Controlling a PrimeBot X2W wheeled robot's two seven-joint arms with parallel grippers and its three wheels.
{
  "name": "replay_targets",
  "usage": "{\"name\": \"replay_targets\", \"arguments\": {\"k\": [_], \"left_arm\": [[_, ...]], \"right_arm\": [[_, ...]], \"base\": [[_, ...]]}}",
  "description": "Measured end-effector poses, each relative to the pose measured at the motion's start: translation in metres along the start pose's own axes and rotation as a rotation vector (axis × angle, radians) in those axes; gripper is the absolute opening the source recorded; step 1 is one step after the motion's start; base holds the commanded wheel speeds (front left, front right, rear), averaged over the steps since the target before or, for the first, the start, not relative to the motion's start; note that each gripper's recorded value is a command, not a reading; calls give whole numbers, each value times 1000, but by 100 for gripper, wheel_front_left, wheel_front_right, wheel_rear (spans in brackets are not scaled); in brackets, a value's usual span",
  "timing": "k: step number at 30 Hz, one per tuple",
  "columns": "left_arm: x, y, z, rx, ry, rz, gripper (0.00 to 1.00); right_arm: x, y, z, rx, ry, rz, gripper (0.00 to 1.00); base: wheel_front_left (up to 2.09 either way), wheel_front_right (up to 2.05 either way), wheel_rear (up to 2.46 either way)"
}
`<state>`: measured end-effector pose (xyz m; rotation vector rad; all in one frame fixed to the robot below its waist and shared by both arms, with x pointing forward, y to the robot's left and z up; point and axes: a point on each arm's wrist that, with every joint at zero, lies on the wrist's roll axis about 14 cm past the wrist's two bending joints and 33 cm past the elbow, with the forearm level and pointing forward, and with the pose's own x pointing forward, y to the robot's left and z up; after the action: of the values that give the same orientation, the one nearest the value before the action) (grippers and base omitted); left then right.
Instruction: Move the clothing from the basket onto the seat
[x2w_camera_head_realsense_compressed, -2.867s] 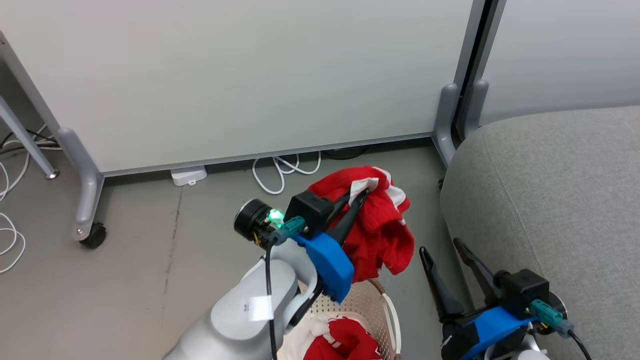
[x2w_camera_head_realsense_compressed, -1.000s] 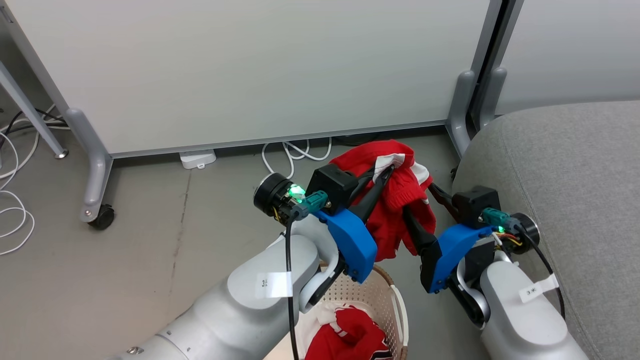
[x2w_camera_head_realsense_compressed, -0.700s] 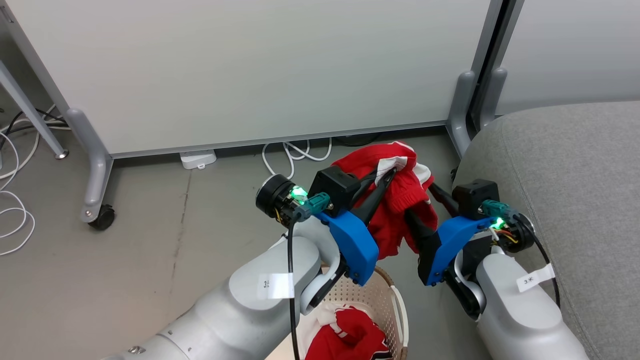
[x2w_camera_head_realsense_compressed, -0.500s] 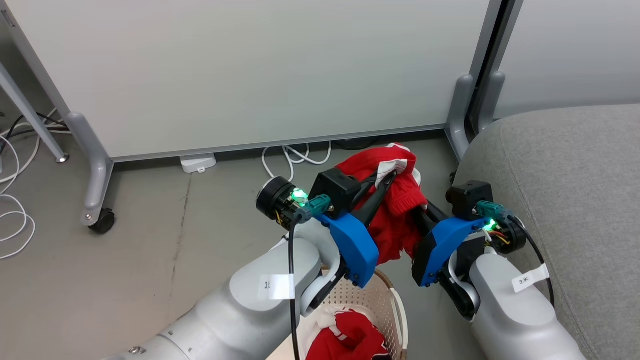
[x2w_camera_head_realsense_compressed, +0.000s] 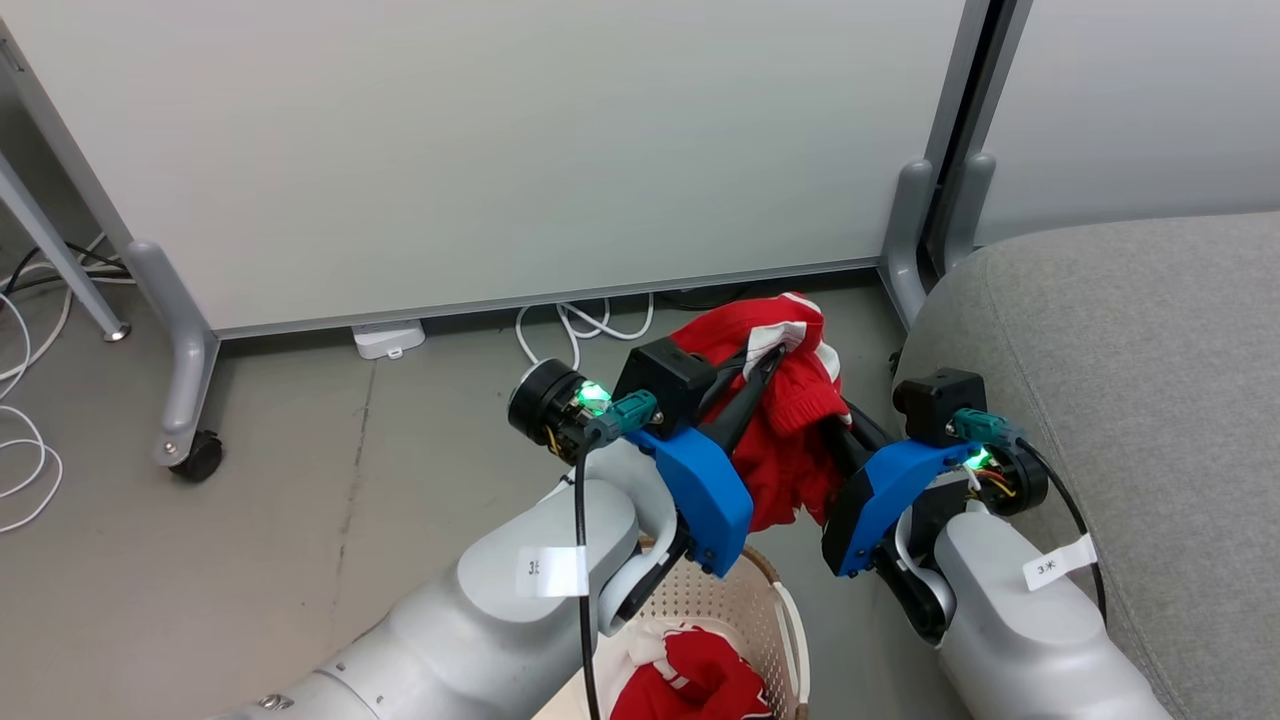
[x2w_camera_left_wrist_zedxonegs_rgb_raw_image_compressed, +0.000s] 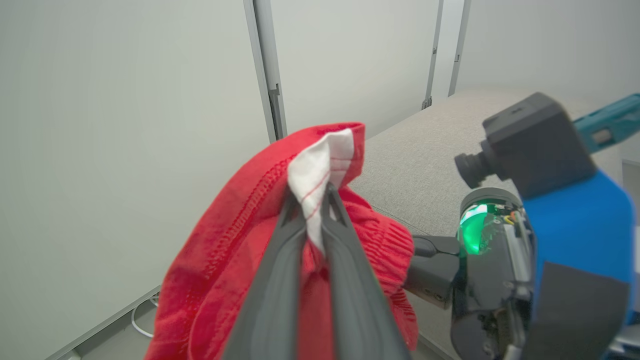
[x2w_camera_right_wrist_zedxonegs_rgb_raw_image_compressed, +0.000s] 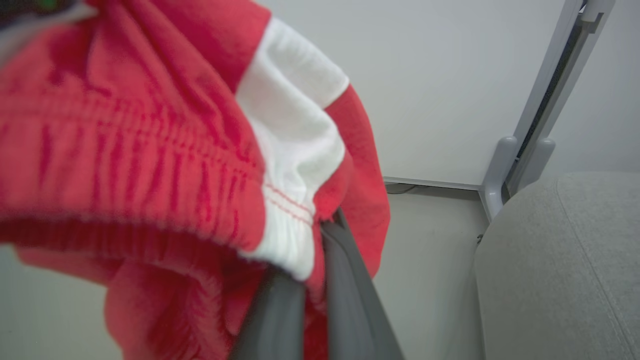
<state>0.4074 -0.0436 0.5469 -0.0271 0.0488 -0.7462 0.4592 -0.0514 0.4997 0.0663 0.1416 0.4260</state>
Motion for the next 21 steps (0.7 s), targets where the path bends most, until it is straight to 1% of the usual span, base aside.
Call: {"name": "replay_targets", "arguments": {"k": [1,2,3,4,5,6,7,18,21], "left_arm": [[0,0,0,0,1,0,17],[0,0,0,0,1,0,43],[0,0,-1,0,2,2,47],[0,1,-1,0,4,4,78],[0,1,-2,0,6,5,86],[-1,1,-3,-2,8,7,98],[-1,2,-3,-3,9,7,100],[-1,4,-4,-11,11,21,100],[-1,11,3,-29,-16,55,100]], "right_arm": [[0,0,0,-1,0,0,0],[0,0,-1,1,2,0,0],[0,0,-1,2,3,-1,0],[0,0,-1,1,3,-1,0],[0,0,-1,1,3,-1,0],[0,0,-1,3,2,-1,0],[0,0,-1,4,2,-1,0],[2,0,-2,10,6,1,0],[2,0,-2,13,4,0,0]], "base": [[0,0,0],[0,0,0],[0,0,0],[0,0,0],[0,0,0],[0,0,0],[0,0,0],[0,0,0],[0,0,0]]}}
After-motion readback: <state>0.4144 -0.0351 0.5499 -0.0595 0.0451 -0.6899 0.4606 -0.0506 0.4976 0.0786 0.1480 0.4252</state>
